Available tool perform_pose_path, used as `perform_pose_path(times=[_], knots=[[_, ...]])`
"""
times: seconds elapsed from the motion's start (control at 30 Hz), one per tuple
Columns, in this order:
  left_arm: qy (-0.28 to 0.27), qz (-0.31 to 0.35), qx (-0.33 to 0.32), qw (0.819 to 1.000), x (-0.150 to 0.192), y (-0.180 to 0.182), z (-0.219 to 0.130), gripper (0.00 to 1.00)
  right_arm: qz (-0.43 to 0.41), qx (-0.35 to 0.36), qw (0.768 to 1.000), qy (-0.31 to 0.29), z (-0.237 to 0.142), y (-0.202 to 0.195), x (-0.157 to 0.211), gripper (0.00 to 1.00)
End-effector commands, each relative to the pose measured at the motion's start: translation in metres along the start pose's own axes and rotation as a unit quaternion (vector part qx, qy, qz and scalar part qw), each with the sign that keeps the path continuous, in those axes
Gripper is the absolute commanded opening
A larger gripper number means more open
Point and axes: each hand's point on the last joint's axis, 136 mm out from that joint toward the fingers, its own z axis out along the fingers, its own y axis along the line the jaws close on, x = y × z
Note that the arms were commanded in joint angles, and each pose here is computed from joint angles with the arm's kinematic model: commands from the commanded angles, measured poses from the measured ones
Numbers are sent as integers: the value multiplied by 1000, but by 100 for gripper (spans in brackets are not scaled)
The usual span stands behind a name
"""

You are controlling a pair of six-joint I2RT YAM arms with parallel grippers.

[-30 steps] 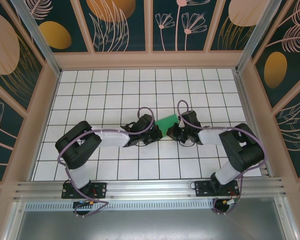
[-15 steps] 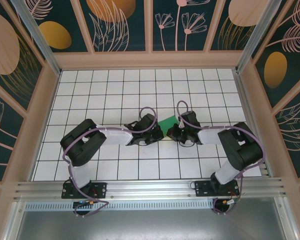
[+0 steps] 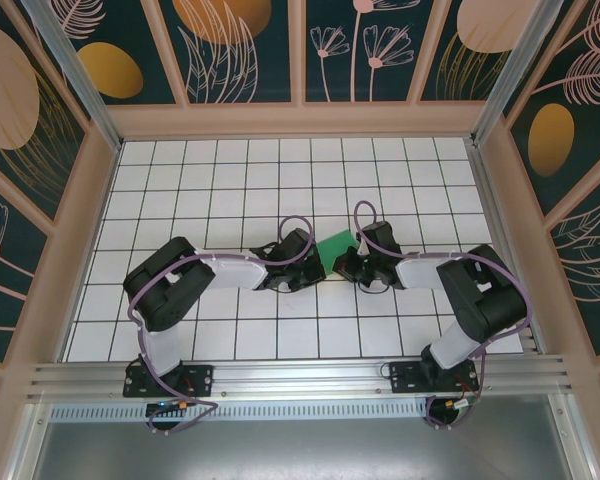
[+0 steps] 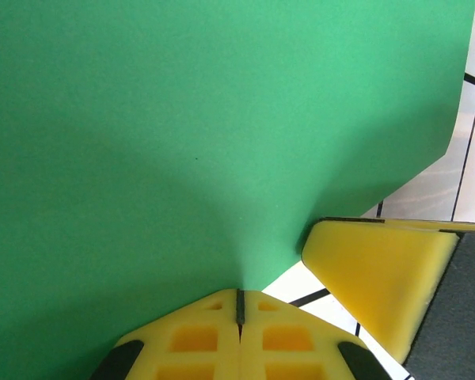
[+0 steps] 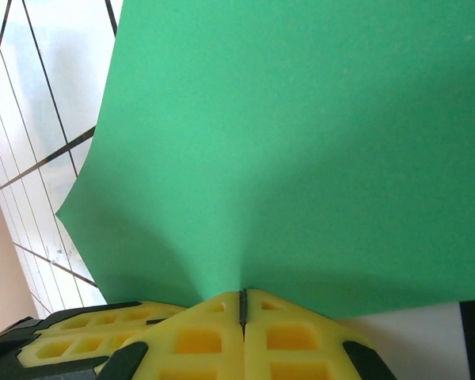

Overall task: Fold a paper plane with a square sheet of paper (pick it up from the middle)
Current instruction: First fold in half a square sheet of paper at the center of the table.

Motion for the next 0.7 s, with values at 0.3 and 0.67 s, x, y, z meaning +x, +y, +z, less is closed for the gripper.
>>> perform_pose_path(times=[0.3,0.67], knots=[[-16,11,10,1000,-7,-11,-2,4,-9,28,1000,2,7,-6,-4,0],[-17,20,24,999,-11,-23,1,5,-8,29,999,9,8,-9,0,0]])
